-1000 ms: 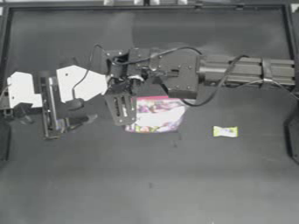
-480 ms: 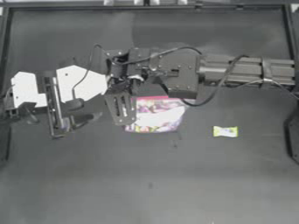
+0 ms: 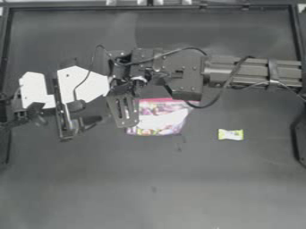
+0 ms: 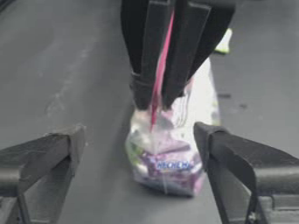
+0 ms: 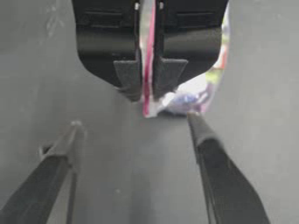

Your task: Put candy in bag

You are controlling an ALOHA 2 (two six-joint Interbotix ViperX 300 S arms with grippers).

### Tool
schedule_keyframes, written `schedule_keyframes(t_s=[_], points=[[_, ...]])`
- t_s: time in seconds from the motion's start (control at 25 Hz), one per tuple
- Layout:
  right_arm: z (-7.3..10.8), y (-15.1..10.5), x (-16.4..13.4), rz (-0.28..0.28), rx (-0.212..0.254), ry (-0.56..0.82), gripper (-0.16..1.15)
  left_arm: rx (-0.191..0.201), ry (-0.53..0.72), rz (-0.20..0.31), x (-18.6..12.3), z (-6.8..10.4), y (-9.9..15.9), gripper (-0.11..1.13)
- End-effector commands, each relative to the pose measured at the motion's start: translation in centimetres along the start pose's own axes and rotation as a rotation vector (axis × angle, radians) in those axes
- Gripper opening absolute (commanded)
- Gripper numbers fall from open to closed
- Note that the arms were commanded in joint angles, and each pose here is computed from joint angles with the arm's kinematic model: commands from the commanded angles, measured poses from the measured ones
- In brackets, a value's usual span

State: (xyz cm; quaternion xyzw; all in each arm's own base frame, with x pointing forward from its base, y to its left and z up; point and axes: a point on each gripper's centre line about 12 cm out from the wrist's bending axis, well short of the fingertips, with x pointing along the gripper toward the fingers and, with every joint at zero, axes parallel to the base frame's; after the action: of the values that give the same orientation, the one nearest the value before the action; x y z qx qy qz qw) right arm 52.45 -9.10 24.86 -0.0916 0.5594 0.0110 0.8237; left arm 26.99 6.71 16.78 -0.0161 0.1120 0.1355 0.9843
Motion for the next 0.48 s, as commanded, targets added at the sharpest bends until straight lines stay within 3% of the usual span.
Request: schedule_keyframes(t_s=[0.04, 0.48], points=[[0.99, -0.26, -2.45, -0.017, 0.000, -0.064, 0.30, 0.002, -0.028, -0.008, 0.62, 0.89, -0.27, 1.02], [1.04, -0.19, -2.41, -0.017, -0.002, -0.064, 0.30, 0.003, -0.031, -0.011, 0.86, 1.11, -0.34, 0.98]])
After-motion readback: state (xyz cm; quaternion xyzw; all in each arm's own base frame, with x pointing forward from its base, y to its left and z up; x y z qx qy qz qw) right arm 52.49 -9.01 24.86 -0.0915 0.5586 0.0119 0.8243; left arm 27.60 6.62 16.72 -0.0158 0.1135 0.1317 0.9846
